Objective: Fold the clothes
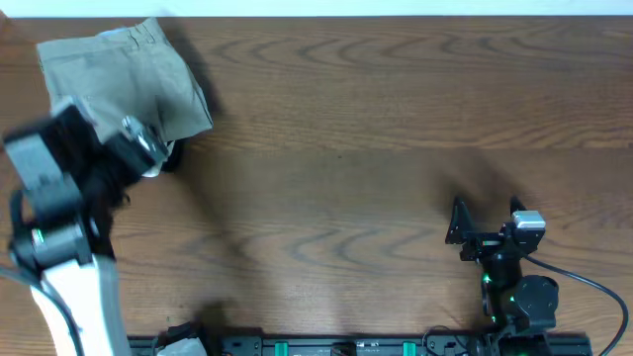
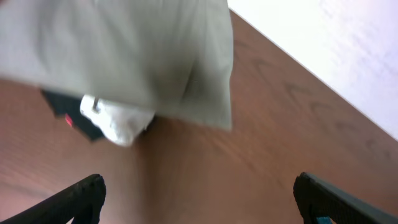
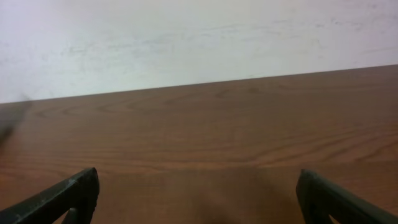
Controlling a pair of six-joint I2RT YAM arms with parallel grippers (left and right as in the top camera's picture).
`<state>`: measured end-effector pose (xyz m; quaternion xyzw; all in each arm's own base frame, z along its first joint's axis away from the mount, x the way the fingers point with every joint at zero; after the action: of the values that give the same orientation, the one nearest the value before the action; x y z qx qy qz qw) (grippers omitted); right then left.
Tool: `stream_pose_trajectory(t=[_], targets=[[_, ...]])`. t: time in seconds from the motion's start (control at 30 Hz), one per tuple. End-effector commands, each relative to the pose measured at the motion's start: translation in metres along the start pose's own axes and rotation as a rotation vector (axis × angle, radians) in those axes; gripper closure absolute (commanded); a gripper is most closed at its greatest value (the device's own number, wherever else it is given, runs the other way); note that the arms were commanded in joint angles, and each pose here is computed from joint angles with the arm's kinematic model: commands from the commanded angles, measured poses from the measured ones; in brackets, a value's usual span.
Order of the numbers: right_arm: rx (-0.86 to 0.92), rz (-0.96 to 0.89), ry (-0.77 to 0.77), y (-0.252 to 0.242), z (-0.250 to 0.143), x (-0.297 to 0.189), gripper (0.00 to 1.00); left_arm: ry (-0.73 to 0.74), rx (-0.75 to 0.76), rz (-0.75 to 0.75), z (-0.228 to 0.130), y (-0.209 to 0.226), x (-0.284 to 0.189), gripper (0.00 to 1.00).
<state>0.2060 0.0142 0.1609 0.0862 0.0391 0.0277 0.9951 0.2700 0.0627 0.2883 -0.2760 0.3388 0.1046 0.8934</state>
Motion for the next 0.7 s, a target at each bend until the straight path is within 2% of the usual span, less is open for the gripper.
stream_pose_trajectory(t=[0.0,0.33,0.43,0.67], targets=[[0.003,-0.007,-0.002,-0.002,0.0,0.0,0.01,0.004,0.003,-0.008,-0.036,0.009,-0.009,0.02],[0.003,-0.007,-0.002,-0.002,-0.001,0.0,0.01,0.037,0.095,-0.098,-0.122,0.015,-0.012,0.02],[0.003,-0.006,-0.002,-0.002,-0.001,0.0,0.01,0.035,0.16,-0.137,-0.138,0.013,-0.008,0.02],[0.003,-0.006,-0.002,-0.002,-0.001,0.0,0.01,0.068,0.18,-0.172,-0.172,0.022,0.008,0.02]])
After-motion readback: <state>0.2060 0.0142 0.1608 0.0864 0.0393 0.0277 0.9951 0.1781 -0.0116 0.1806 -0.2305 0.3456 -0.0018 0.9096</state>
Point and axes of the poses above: each gripper's point midway between its finger pads, its own x axis out along the fingers, its own y axis along the line the jaws close on, z = x × y, the point moved 4 cm from there along -x, back along the fingers
